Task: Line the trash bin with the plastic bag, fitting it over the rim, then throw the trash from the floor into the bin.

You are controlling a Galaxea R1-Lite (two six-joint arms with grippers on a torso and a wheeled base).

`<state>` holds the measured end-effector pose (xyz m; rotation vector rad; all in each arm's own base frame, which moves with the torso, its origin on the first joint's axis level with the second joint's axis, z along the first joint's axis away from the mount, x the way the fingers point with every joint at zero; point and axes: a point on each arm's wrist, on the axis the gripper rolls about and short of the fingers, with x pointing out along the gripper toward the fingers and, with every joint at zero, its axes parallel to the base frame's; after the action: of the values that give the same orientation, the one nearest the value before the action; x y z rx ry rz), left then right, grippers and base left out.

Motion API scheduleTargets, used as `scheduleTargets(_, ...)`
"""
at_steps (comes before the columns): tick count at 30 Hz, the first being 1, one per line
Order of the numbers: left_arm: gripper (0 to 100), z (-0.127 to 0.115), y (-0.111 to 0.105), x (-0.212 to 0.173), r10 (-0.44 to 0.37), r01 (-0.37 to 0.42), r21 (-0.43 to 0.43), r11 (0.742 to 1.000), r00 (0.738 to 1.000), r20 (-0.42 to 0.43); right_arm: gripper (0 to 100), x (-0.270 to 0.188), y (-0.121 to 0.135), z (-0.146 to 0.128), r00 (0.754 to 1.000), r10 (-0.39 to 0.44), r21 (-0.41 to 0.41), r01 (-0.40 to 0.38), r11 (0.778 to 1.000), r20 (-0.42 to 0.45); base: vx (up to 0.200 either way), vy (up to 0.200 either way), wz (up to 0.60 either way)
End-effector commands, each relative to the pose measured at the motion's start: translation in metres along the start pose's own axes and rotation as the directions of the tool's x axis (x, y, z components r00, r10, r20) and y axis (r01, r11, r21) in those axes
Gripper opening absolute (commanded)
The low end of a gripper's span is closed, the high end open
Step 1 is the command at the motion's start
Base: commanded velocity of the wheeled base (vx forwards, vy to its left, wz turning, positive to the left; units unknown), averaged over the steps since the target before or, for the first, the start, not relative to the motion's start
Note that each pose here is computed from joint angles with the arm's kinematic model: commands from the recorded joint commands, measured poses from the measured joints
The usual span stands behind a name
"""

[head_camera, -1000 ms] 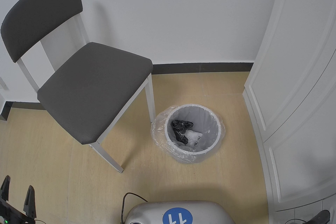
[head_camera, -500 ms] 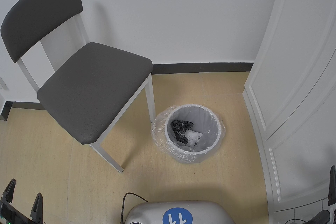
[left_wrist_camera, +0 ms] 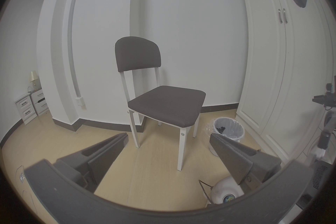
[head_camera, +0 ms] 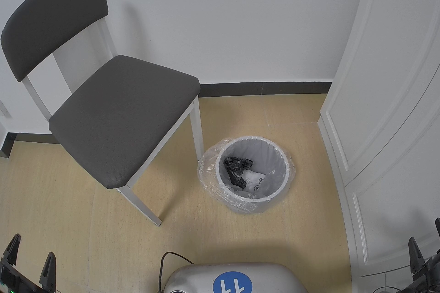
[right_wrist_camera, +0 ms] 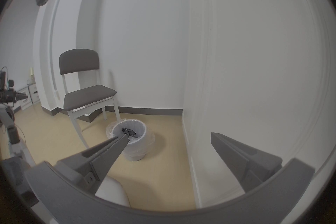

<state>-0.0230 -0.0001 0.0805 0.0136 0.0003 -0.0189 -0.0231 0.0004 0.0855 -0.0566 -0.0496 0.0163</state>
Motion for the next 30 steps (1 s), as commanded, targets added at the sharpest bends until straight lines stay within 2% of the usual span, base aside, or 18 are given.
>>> scheduleTargets(1,100,-0.0053,-0.0001,0.0003,0.0,0.0,0.002,1.0,1.0,-0.004,100,0.0,0.0003,-0.0081,0.999,-0.007,0.024,0.007,1.0,-0.033,0.0,0.0,0.0)
scheduleTargets(3,100,-0.0053,-0.0001,0.0003,-0.003,0.003,0.003,1.0,1.0,-0.004,100,-0.0002,0.0005,-0.0102,0.998,-0.005,0.032,0.007,0.999,-0.056,0.0,0.0,0.0)
scheduleTargets(15,100,-0.0053,0.0,0.0003,0.002,-0.002,-0.004,1.0,1.0,-0.004,100,-0.0001,0.0002,-0.0102,0.999,-0.009,0.067,0.012,0.998,-0.053,0.0,0.0,0.0)
scheduleTargets(30,100,-0.005,-0.0001,0.0002,-0.003,0.003,-0.007,1.0,1.0,0.0,100,-0.0001,0.0003,-0.0103,0.998,-0.01,0.052,0.013,0.999,-0.054,0.0,0.0,0.0)
